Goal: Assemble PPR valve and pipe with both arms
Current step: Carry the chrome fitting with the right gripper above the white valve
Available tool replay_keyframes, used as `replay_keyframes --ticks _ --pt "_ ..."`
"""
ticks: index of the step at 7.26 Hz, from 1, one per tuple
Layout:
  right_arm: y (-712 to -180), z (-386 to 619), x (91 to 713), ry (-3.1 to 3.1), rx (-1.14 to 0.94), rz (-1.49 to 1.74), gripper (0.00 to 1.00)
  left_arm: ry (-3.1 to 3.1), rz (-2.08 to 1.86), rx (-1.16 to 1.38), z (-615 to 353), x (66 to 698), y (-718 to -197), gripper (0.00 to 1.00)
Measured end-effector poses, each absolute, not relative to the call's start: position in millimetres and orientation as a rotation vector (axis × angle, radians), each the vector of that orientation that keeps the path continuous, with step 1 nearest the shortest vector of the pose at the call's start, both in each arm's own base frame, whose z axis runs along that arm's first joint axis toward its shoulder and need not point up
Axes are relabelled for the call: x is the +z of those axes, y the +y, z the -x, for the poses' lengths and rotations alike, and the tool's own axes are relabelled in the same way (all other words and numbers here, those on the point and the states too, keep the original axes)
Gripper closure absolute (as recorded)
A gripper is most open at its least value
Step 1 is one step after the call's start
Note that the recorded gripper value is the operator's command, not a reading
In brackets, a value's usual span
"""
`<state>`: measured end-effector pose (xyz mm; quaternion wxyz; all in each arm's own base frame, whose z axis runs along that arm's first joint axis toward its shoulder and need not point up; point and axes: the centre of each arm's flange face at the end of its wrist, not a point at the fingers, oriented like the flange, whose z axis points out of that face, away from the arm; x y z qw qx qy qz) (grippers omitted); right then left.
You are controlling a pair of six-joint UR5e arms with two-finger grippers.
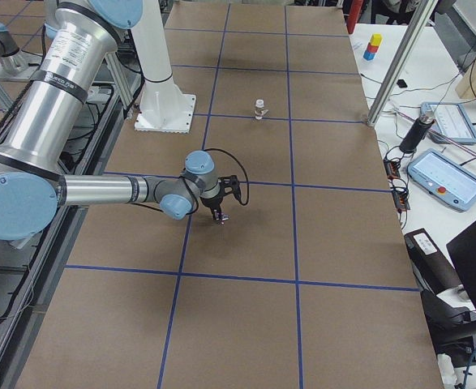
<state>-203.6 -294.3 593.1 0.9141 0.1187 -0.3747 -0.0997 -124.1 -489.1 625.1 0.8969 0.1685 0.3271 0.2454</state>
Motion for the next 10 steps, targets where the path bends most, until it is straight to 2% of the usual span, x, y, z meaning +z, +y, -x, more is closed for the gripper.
replay_keyframes --ticks 3,6,8,10 --pt "-304.8 210.5 582.3 -0.791 -0.200 -0.267 1.00 0.678 -0.348 0.508 124.0 625.8 -489.0 0.00" --pt "-352.6 240.7 547.7 -0.799 -0.162 -0.311 1.00 0.679 -0.345 0.505 124.0 627.3 -488.9 0.00" --pt "-413.3 288.5 488.0 -0.744 -0.114 -0.299 1.00 0.680 -0.342 0.505 123.8 628.5 -488.8 0.00" --pt "-484.4 367.7 381.4 -0.698 0.001 -0.243 1.00 0.681 -0.341 0.505 123.6 629.2 -489.0 0.00"
